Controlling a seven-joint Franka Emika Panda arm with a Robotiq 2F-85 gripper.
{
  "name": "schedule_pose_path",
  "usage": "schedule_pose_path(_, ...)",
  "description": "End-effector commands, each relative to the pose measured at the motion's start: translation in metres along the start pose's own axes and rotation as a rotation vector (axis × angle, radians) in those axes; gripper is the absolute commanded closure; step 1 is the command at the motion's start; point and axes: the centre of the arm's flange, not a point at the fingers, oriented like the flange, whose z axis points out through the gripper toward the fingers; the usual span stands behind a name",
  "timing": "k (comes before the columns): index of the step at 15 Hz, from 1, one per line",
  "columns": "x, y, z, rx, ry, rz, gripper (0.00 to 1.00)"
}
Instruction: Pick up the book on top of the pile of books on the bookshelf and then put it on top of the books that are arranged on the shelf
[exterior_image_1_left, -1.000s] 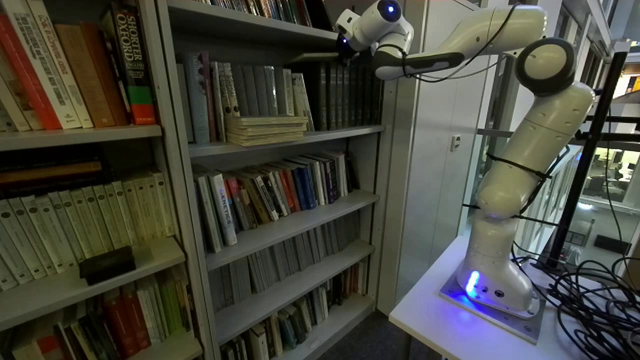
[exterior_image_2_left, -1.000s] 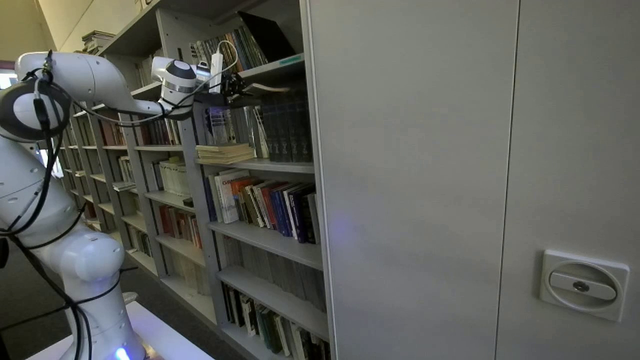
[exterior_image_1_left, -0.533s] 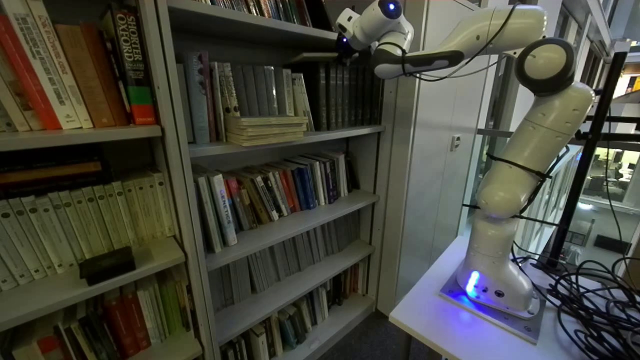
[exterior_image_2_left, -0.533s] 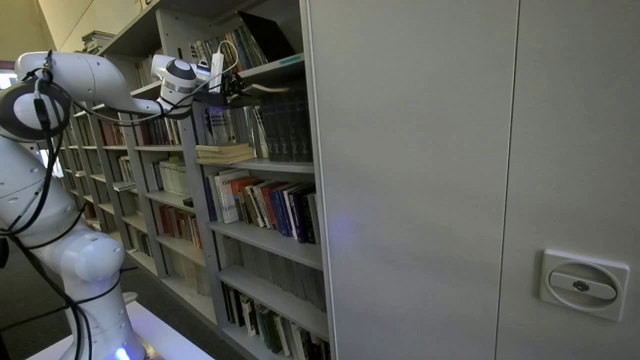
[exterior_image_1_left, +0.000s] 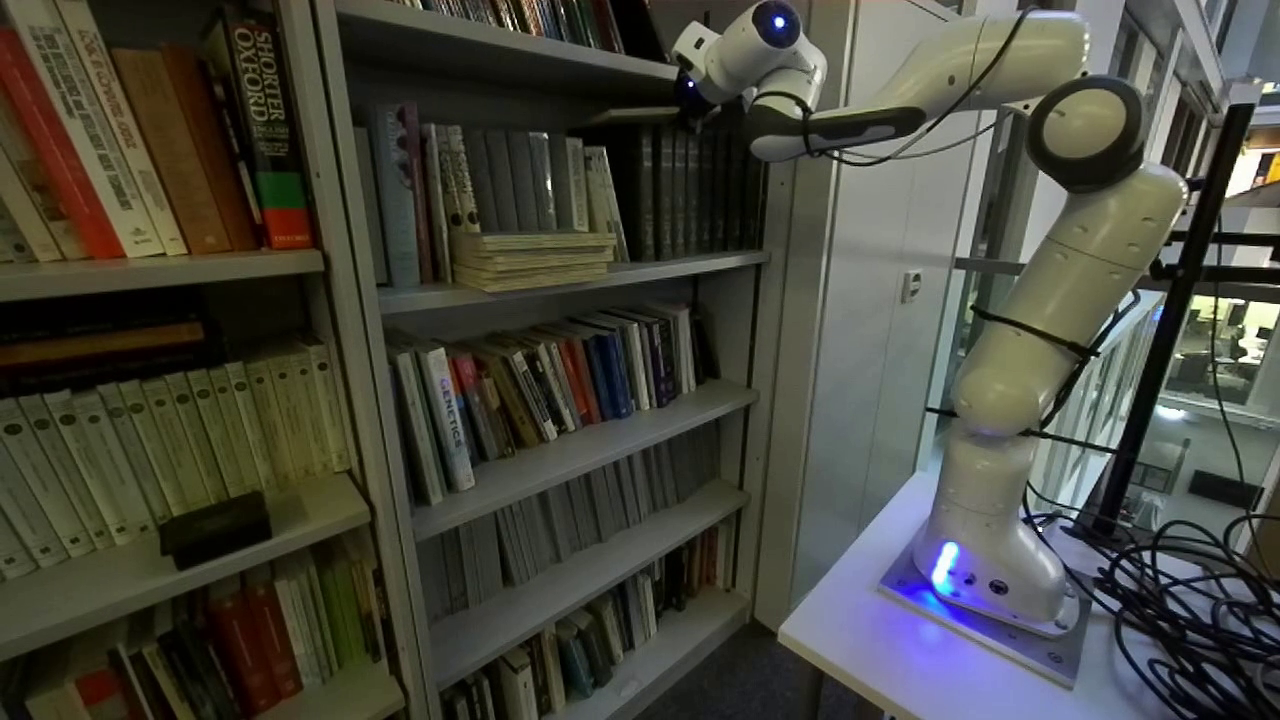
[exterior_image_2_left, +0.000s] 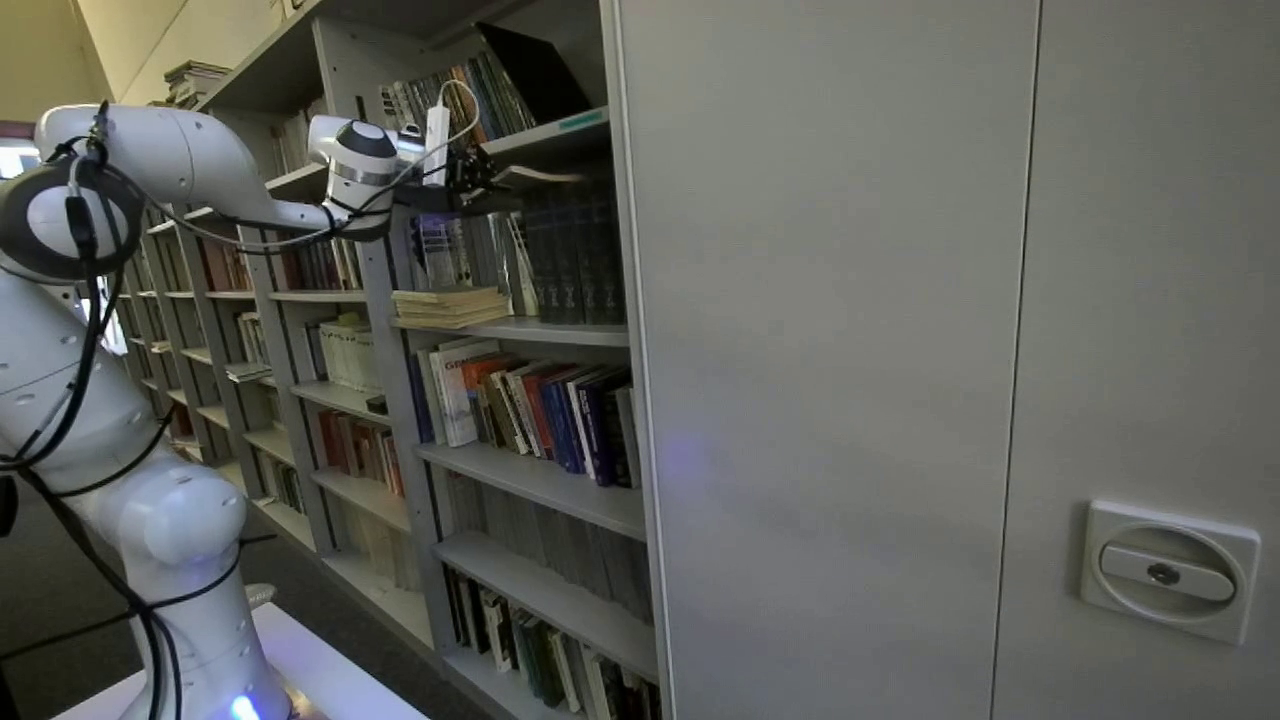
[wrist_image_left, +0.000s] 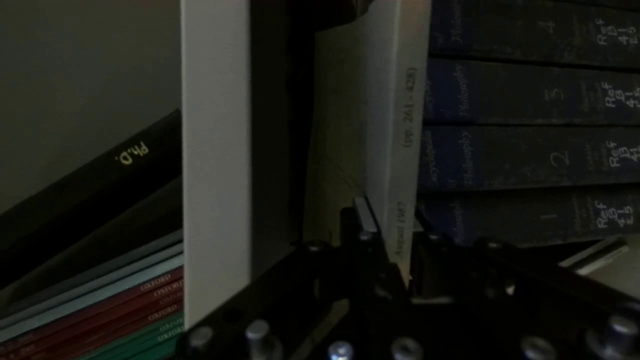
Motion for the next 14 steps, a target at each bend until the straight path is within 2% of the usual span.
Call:
schedule_pose_path(1, -0.016, 0.015, 0.037, -0.083, -0.103, 0.011, 0.97)
schedule_pose_path(5, -0.032, 0.024, 0.066, -0.123, -0.166, 0.027, 0.97)
schedule_pose_path(9, -0.031, 0.025, 0.077, -0.164, -0.168, 0.029, 0.97)
schedule_pose_path(11, -0.032, 0.026, 0.081, -0.17, -0.14, 0.043, 0.97)
schedule_pose_path(14, -0.042, 0.028, 0.083, -0.151, -0.012, 0.07, 0.97)
